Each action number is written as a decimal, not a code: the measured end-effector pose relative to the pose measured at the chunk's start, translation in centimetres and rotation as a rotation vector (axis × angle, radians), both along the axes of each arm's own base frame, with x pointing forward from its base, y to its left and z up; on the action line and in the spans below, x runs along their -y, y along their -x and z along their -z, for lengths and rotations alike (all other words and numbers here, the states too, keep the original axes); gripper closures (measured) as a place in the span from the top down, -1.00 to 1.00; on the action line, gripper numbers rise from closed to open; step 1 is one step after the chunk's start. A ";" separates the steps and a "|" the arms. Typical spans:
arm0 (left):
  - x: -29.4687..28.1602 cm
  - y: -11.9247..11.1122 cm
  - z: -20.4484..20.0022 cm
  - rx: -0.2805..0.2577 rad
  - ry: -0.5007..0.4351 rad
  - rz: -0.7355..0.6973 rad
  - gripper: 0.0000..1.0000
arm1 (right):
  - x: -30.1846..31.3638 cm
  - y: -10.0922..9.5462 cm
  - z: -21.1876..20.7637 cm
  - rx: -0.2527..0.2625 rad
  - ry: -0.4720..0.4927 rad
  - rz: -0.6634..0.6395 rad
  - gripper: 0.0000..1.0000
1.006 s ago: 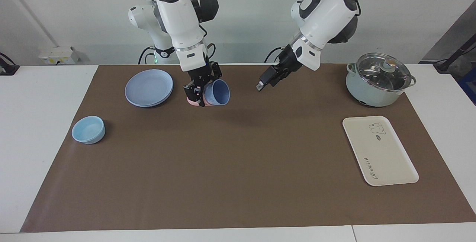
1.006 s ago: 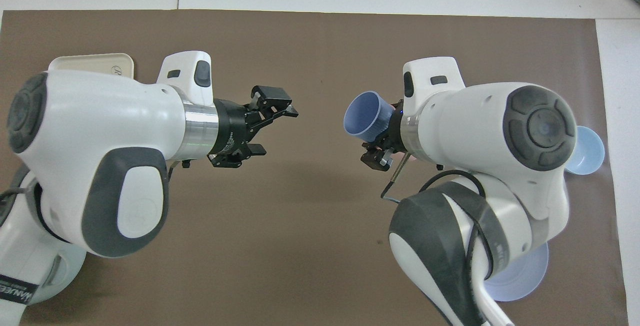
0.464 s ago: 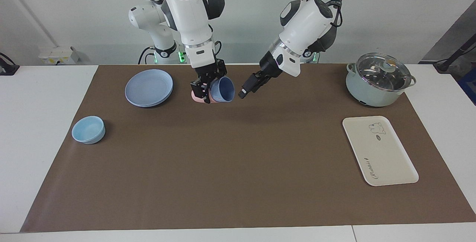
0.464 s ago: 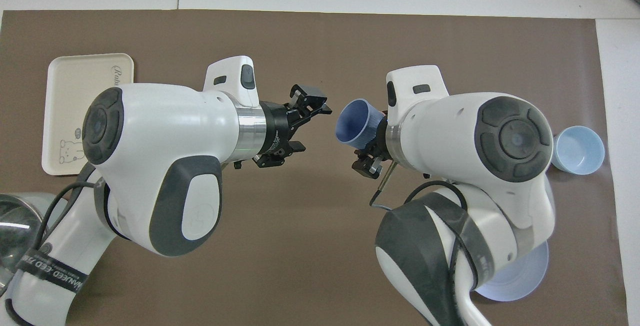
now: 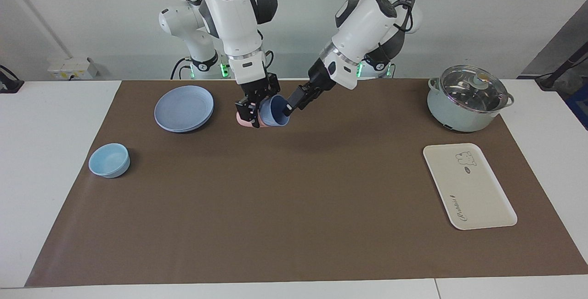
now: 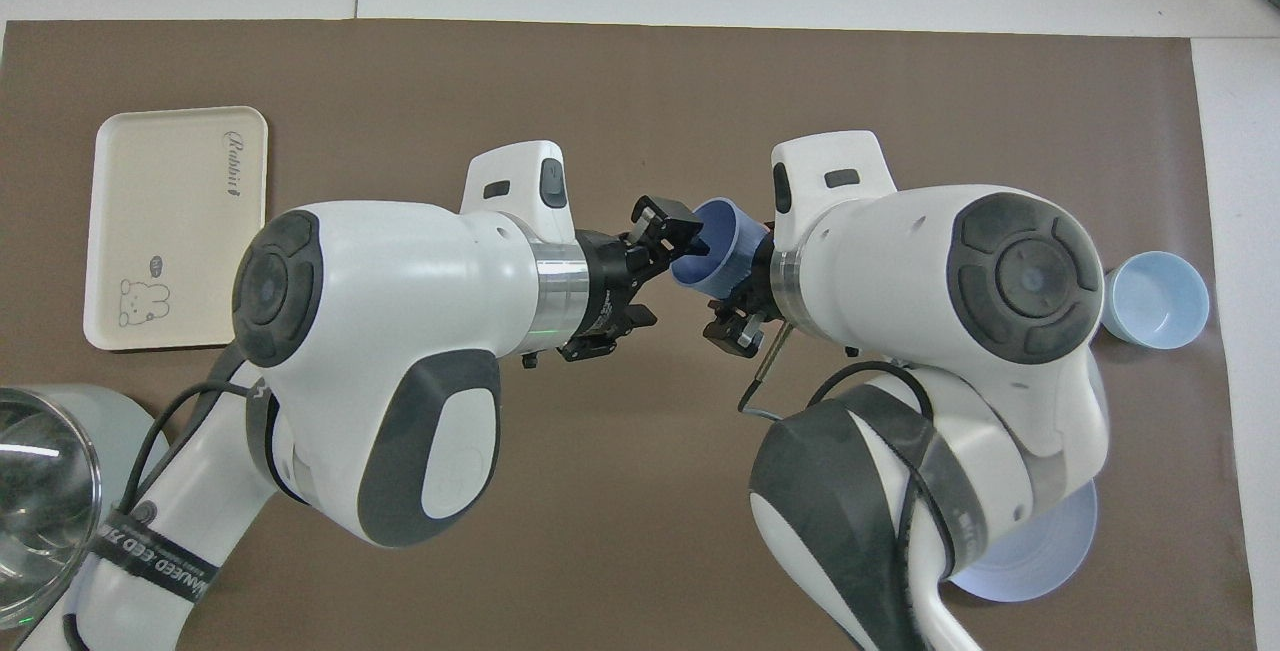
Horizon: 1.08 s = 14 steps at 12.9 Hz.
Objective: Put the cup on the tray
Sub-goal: 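Grasp the blue cup rim with the left gripper from the right gripper, then carry the blue cup with the left gripper while the right gripper withdraws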
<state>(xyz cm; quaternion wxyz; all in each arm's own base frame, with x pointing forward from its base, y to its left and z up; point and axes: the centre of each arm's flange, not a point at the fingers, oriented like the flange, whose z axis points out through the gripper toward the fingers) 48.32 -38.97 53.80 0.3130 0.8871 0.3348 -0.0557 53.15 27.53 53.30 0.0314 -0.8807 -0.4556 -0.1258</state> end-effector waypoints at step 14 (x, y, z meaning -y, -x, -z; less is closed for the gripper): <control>-3.1 -3.6 -2.8 0.026 0.025 -0.056 -0.89 | 0.7 -0.7 0.1 0.009 0.003 0.016 0.74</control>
